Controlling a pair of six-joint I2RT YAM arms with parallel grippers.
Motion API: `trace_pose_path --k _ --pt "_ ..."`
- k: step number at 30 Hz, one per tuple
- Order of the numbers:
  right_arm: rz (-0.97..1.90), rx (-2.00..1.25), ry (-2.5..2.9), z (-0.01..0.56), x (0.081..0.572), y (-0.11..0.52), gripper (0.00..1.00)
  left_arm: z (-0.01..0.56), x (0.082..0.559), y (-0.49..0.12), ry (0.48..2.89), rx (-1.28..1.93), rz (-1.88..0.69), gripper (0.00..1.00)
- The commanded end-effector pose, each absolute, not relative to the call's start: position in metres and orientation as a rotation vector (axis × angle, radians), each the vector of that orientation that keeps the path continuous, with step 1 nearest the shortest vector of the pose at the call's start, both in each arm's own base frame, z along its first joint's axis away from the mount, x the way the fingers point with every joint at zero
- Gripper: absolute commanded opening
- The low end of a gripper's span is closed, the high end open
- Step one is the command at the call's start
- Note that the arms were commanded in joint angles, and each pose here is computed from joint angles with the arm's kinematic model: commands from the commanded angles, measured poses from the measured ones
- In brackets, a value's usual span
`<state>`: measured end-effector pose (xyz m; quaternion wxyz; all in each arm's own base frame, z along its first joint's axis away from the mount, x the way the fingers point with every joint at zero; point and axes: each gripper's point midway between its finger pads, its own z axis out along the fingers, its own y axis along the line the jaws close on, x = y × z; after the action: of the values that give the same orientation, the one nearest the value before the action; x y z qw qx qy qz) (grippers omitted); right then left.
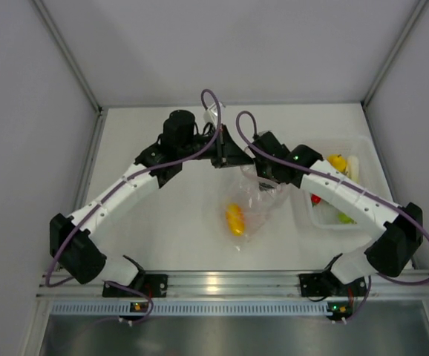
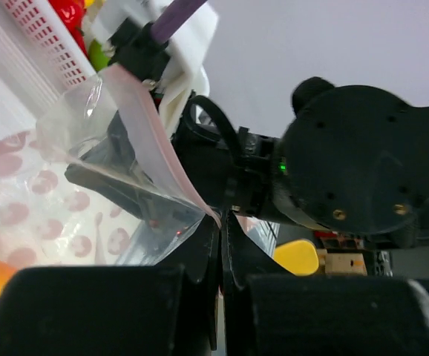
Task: Open the zip-top bag and remove the fake food
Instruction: Pick up the fake fruit from the zipper food storage bag.
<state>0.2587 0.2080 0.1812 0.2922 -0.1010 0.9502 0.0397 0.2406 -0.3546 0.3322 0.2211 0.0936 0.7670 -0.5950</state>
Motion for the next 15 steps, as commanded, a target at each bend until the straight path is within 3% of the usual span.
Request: trace_pose_path --k 1,10,15 --pt "0.092 -0.400 2.613 0.189 0.242 0.197 0.00 0.360 0.235 -0.349 2.085 0.406 -1.744 0.00" --pt "0.276 -0.551 2.667 0.177 0.216 0.214 0.01 0.312 0.247 -0.351 2.262 0.380 -1.821 0.00" --pt "0.147 -0.628 2.752 0.162 0.208 0.197 0.01 0.352 0.227 -0.356 2.204 0.459 -1.916 0.00"
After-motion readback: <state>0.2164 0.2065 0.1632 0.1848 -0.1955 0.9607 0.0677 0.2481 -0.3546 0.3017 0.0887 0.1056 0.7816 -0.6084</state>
